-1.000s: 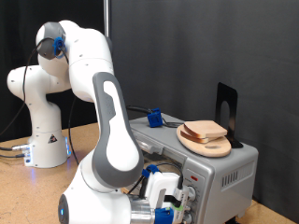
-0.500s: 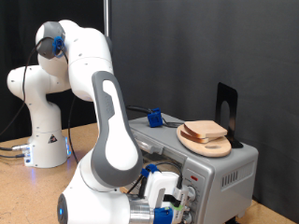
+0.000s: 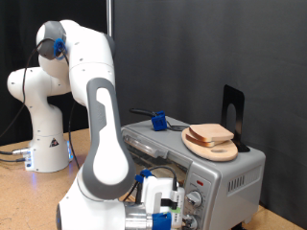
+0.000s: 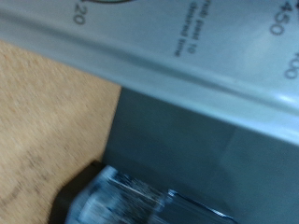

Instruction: Make a piece of toast with the oven

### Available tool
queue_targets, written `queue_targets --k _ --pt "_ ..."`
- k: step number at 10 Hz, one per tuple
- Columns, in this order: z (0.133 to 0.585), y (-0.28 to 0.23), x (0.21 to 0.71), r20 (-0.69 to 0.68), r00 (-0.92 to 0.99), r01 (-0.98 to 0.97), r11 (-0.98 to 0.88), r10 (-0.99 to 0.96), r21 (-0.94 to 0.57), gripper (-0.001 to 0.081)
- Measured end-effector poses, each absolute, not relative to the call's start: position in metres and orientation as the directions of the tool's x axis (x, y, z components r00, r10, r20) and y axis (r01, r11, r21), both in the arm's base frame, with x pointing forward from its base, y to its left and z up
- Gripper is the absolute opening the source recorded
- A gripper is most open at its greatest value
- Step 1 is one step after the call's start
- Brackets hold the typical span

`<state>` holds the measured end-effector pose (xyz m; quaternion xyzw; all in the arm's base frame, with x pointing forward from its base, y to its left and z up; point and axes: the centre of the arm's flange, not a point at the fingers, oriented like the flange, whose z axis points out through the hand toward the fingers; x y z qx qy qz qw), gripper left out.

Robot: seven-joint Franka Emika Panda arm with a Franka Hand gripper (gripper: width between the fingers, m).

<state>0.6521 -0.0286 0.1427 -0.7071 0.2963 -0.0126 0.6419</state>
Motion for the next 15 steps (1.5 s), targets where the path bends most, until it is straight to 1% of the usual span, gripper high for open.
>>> queue_targets --k 2,4,6,9,10,11,12,13,14,15 --pt "0.136 -0.028 0.648 -0.269 0.859 -0.282 0.036 -0.436 -0.959 0.0104" --pt "0.128 -0.027 0.647 -0.207 0.878 -0.189 0.084 -0.431 -0.978 0.0105" --pt "0.125 -0.027 0.647 -0.192 0.881 -0.162 0.105 -0.432 -0.981 0.0105" --pt "0.124 -0.028 0.647 -0.197 0.876 -0.172 0.097 -0.44 -0.98 0.0105" --pt "0.131 -0.03 0.652 -0.191 0.876 -0.164 0.099 -0.444 -0.982 0.0105" --pt "0.141 -0.033 0.659 -0.195 0.872 -0.168 0.099 -0.449 -0.981 0.0201" --pt "0.146 -0.037 0.663 -0.21 0.865 -0.186 0.097 -0.455 -0.978 0.0201" --pt "0.15 -0.042 0.664 -0.237 0.857 -0.221 0.09 -0.458 -0.971 0.0402" --pt "0.155 -0.05 0.663 -0.275 0.852 -0.27 0.076 -0.445 -0.96 0.0537" --pt "0.161 -0.061 0.659 -0.321 0.845 -0.334 0.047 -0.427 -0.941 0.0537"
